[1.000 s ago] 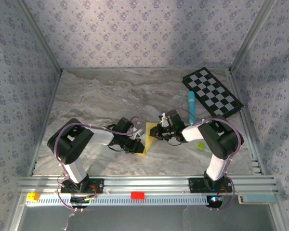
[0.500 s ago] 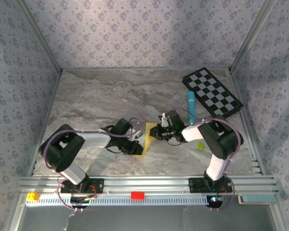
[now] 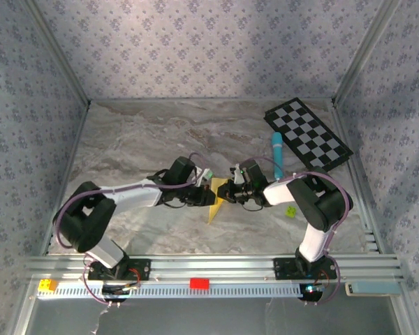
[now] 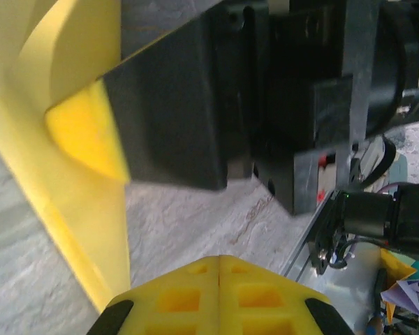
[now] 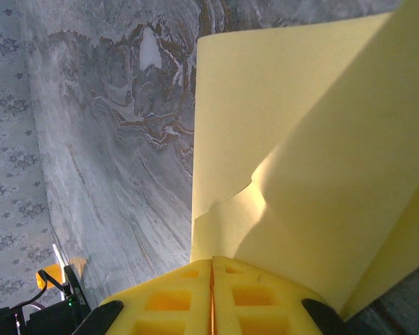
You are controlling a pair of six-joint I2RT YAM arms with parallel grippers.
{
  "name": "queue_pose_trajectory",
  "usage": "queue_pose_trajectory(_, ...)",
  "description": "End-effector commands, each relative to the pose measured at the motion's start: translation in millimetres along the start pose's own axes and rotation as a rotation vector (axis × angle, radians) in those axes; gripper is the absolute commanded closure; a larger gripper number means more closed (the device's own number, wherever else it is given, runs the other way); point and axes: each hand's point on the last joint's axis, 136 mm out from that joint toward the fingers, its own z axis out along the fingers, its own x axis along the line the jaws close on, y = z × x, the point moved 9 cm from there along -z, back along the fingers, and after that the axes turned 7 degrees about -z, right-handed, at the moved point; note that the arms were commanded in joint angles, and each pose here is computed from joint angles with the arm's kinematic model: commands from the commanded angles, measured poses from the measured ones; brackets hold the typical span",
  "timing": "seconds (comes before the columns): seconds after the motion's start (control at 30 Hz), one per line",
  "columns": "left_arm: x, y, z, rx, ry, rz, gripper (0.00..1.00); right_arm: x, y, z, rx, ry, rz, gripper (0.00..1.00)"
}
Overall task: Fold a paper plane with a square sheet of paper (pick it up from the middle)
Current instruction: Fold the wing for the fifth time at the center of the table.
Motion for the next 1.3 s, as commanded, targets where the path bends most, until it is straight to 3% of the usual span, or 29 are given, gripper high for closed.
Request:
queue_pose_trajectory(0.0,-5.7,4.6,12.7,0.009,-0.01,0.0,0.96,-29.3,-16.7,5.5,0.041,-0.17,0.067,0.9)
queue_pose_trajectory(0.53,31.3,-23.0,48.1,0.127,0.179,-0.019,0.98,-31.0,-18.9,4.3,0.042,-0.181,0.071,0.9)
queue_pose_trajectory(1.27,46.6,-62.2,31.6,0.215,0.153,-0.108,0.91,-34.5,-20.6,3.7,0.045,-0.197,0.077,0.9)
